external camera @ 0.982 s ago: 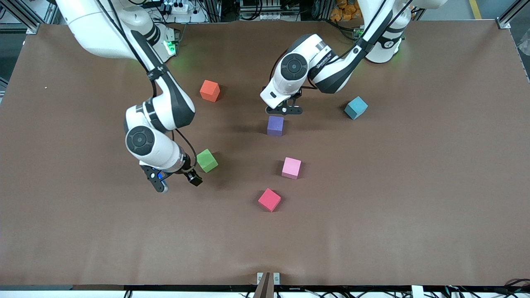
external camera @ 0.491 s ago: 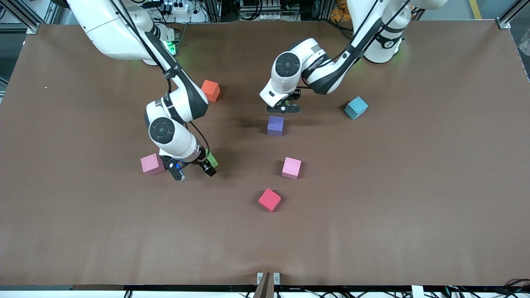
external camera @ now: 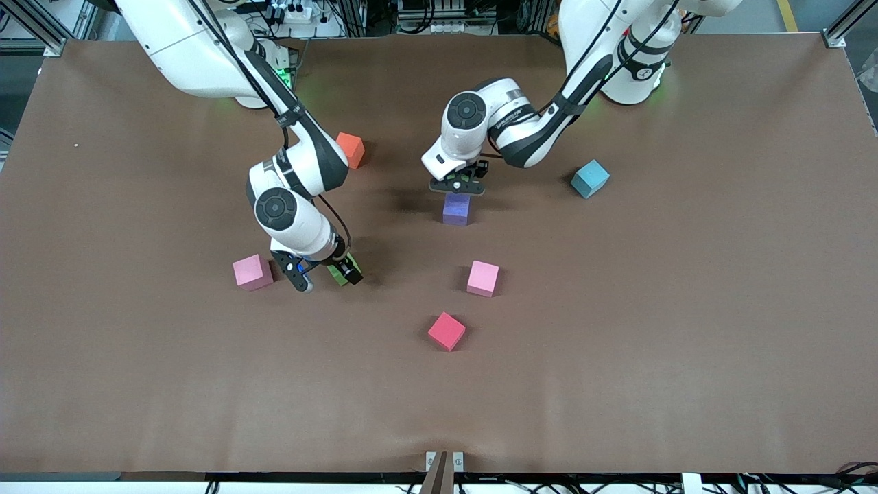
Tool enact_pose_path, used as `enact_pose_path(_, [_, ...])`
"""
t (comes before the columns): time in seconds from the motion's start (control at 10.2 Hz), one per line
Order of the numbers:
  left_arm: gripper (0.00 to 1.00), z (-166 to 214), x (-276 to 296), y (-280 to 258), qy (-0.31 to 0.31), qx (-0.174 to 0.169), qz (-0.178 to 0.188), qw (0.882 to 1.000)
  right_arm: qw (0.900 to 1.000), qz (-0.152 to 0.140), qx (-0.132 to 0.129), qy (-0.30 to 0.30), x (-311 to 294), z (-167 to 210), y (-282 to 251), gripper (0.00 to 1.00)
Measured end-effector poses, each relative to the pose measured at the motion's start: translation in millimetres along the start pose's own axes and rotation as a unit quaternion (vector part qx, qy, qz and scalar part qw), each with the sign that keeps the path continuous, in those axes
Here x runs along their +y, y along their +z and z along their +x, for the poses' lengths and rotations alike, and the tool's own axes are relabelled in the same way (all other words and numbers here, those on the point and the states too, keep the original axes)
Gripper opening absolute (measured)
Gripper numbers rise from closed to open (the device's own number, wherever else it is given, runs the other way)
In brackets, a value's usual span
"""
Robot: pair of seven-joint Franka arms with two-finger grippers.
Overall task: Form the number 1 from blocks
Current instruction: 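Grasp green cube with the right gripper while the left gripper lowers its green, then release green beside purple with the left gripper while the right gripper lifts green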
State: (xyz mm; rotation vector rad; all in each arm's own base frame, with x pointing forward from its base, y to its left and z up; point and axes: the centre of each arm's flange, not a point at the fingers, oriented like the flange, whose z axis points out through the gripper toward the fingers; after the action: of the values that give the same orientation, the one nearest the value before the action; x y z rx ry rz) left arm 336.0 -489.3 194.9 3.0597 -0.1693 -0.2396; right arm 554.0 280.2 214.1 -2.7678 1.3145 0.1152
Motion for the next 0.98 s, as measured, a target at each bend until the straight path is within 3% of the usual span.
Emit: enact_pose_path(0.98, [0.62, 20.3, -11.7, 1.1, -0.015, -0.003, 0.005, 1.0, 1.0, -0.005, 0.015, -0.017, 3.3, 0.7, -10.0, 1.0])
